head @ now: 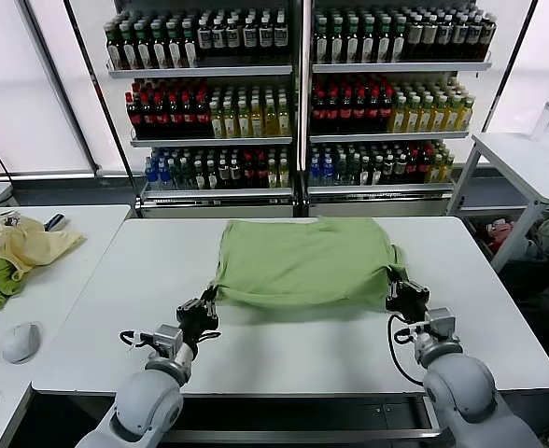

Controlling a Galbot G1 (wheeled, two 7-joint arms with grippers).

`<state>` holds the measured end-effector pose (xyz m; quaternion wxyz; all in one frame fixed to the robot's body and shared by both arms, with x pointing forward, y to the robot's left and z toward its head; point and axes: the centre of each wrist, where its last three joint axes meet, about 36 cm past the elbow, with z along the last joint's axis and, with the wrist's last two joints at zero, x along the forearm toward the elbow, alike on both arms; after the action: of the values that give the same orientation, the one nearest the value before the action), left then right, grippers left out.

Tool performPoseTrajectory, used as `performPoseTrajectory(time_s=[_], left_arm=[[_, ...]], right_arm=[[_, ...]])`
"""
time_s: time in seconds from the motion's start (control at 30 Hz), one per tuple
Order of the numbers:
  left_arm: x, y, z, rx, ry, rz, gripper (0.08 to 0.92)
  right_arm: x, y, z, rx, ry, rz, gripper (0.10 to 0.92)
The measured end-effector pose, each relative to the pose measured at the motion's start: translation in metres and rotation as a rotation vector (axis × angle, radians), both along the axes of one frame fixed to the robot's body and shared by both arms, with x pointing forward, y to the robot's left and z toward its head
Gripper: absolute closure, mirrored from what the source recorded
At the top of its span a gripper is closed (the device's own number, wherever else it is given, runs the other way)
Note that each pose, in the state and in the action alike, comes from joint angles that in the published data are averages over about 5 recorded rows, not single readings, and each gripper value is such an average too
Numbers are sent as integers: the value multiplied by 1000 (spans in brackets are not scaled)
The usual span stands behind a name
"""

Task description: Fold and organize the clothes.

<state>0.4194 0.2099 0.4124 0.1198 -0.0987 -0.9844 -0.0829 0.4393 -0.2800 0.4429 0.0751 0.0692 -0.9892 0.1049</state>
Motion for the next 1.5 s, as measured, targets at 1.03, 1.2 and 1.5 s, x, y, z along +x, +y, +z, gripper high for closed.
performPoseTrajectory(time_s=[1.03, 1.2, 1.5], left_arm=[[57, -9, -36, 135, 43, 71, 623], [44, -8, -38, 117, 49, 80, 476], [34, -13, -43, 72, 87, 77, 223]], right_arm=[[52, 13, -27, -62, 72, 2, 566], [38, 2, -27, -56, 77, -22, 428], [16, -27, -28, -22, 123, -101, 213]])
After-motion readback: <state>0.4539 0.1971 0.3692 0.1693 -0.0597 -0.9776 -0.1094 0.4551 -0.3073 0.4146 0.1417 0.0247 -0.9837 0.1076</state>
